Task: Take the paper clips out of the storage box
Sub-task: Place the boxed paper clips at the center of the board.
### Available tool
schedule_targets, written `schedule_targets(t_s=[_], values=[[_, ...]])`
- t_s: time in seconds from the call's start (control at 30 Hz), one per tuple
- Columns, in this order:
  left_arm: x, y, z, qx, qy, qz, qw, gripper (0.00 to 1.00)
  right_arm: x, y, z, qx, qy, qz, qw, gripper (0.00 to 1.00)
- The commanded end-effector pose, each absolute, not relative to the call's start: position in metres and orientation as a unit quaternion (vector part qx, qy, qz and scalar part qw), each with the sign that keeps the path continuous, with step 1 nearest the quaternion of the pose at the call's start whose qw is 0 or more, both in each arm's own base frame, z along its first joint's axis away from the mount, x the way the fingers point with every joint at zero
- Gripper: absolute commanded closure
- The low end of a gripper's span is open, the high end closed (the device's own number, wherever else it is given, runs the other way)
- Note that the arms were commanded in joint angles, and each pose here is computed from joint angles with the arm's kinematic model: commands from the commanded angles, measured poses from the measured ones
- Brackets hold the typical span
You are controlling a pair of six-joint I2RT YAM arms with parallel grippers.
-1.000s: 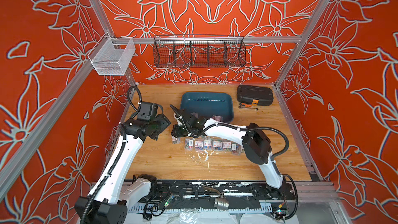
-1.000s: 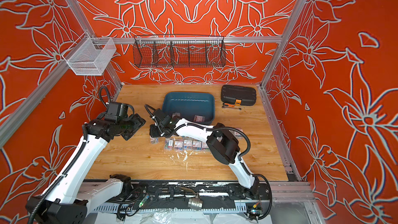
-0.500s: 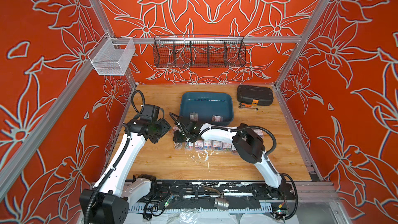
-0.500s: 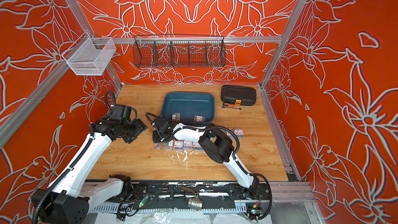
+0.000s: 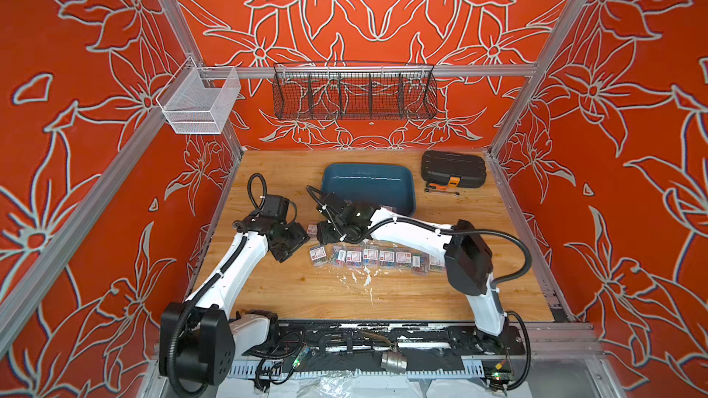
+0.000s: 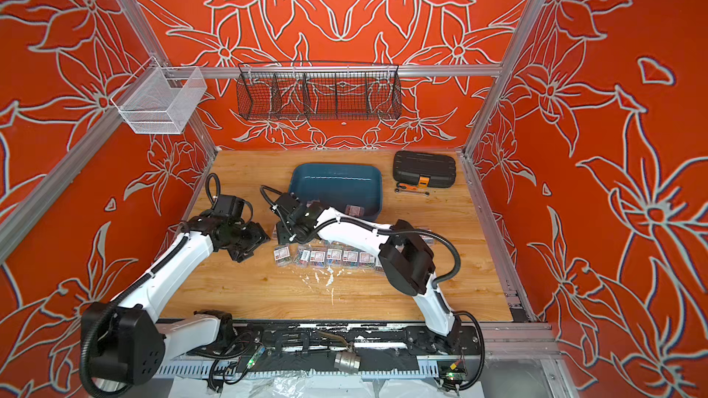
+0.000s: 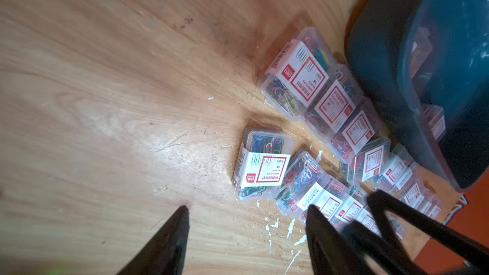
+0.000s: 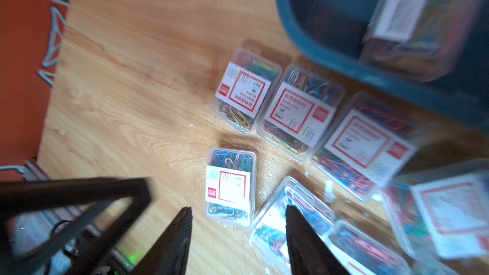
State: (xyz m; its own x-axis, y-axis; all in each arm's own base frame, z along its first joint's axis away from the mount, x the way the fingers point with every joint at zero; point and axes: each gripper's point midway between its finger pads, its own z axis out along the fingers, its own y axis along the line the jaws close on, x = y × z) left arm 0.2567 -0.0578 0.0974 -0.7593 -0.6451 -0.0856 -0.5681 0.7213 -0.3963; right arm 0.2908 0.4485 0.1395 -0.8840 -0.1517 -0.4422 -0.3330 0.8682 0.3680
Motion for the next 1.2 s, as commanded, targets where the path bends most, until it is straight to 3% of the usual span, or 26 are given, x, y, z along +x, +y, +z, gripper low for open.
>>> schedule_targets(t_s=[0.0, 0.33, 0.57, 0.9, 1.17], values=[[0.27, -0.073, 0.087, -0.314, 0.917, -0.223, 0.106, 0.34, 0.31, 0.415, 0.172, -0.11, 0.948, 0.191, 0.231, 0.42], [0.27, -0.084, 0.042, -0.345, 0.907, -0.236, 0.046, 0.38, 0.398, 0.346, 0.172, -0.022, 0.965, 0.117, 0.232, 0.46], [0.283, -0.088, 0.039, -0.336, 0.908, -0.245, 0.056, 0.38, 0.445, 0.368, 0.138, -0.047, 0.968, 0.129, 0.208, 0.41], [0.291, -0.105, 0.039, -0.305, 0.915, -0.257, 0.054, 0.39, 0.452, 0.389, 0.073, -0.038, 0.975, 0.149, 0.159, 0.43], [0.274, -0.113, 0.036, -0.301, 0.915, -0.266, 0.041, 0.39, 0.448, 0.398, 0.059, -0.054, 0.974, 0.16, 0.149, 0.4]])
